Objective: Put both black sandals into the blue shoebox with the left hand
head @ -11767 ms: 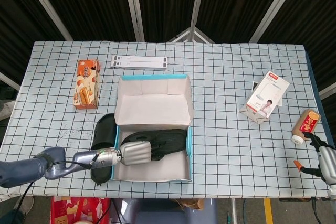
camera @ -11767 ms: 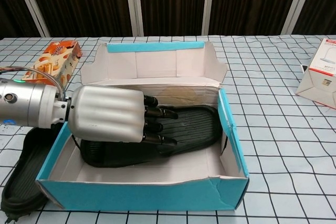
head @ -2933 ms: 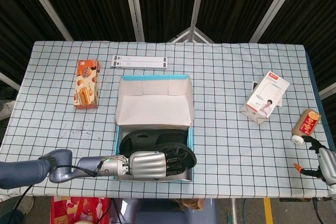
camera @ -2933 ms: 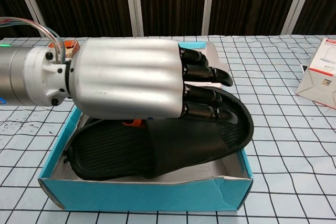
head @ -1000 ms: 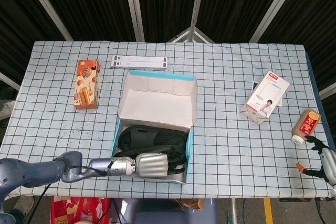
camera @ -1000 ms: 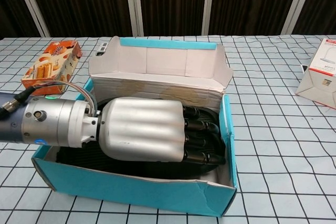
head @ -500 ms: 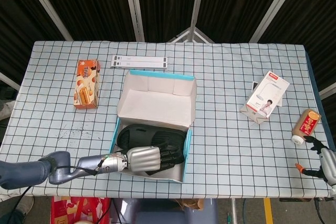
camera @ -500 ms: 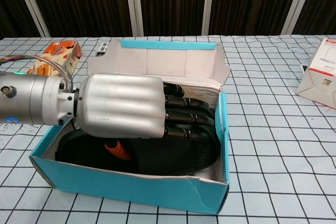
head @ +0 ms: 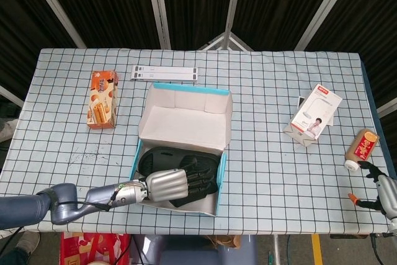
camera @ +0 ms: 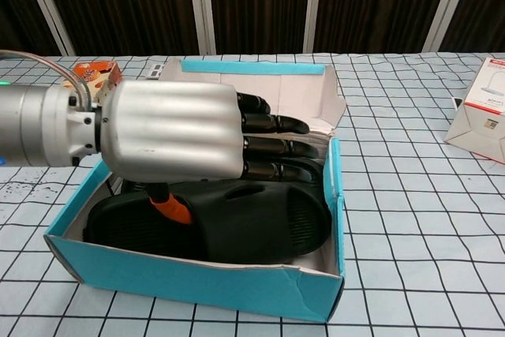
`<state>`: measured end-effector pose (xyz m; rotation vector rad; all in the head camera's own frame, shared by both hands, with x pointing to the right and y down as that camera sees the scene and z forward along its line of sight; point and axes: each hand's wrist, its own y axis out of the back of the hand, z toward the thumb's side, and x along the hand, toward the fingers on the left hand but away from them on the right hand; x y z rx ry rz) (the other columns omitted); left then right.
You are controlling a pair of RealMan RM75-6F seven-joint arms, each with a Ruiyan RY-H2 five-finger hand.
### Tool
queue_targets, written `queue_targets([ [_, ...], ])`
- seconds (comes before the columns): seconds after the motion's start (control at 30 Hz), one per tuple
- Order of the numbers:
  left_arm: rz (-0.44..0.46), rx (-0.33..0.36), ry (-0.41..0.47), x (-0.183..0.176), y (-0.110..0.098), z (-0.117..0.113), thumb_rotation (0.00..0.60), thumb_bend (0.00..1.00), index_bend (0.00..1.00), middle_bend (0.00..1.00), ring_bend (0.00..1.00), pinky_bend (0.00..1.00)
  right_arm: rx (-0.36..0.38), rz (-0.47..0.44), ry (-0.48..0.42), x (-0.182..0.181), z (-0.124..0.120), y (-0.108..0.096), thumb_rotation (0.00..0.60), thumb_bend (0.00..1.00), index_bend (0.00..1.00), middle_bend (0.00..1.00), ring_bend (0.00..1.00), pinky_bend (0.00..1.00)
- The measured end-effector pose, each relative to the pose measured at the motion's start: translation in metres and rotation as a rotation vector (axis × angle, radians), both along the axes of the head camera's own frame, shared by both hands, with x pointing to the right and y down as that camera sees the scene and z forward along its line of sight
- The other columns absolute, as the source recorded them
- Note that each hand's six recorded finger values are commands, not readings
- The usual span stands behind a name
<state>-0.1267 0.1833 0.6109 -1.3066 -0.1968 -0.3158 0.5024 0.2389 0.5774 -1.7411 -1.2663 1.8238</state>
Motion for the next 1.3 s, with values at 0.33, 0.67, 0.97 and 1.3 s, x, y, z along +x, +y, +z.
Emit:
queue_targets([
  [0.33,-0.155,-0.005,0.155,-0.028,-0.013,-0.065,0.6,0.19,0.13,0.26,0.19,0.28,0.007,-0.001,0.005,-0.001,-0.003,0.0,0.6,0.23,0.21,0.24,0.31,0.31],
  [0.67,-0.867,0.01,0.265,-0.192,-0.002,-0.108,0.6,0.2,0.12,0.21,0.18,0.28,0.041,-0.084,0.006,-0.018,-0.002,-0.004,0.6,0.23,0.21,0.24,0.31,0.31],
  [0.97,-1.373,-0.06,0.115,-0.319,0.035,-0.064,0.6,0.2,0.0,0.04,0.01,0.17,0.043,-0.167,0.016,-0.034,0.007,-0.006,0.6,0.23,0.21,0.23,0.28,0.23],
  [1.3,-1.585,-0.152,0.076,-0.354,0.046,-0.042,0.6,0.2,0.0,0.03,0.0,0.15,0.164,-0.244,0.058,-0.044,-0.001,-0.016,0.6,0.23,0.2,0.2,0.25,0.21],
])
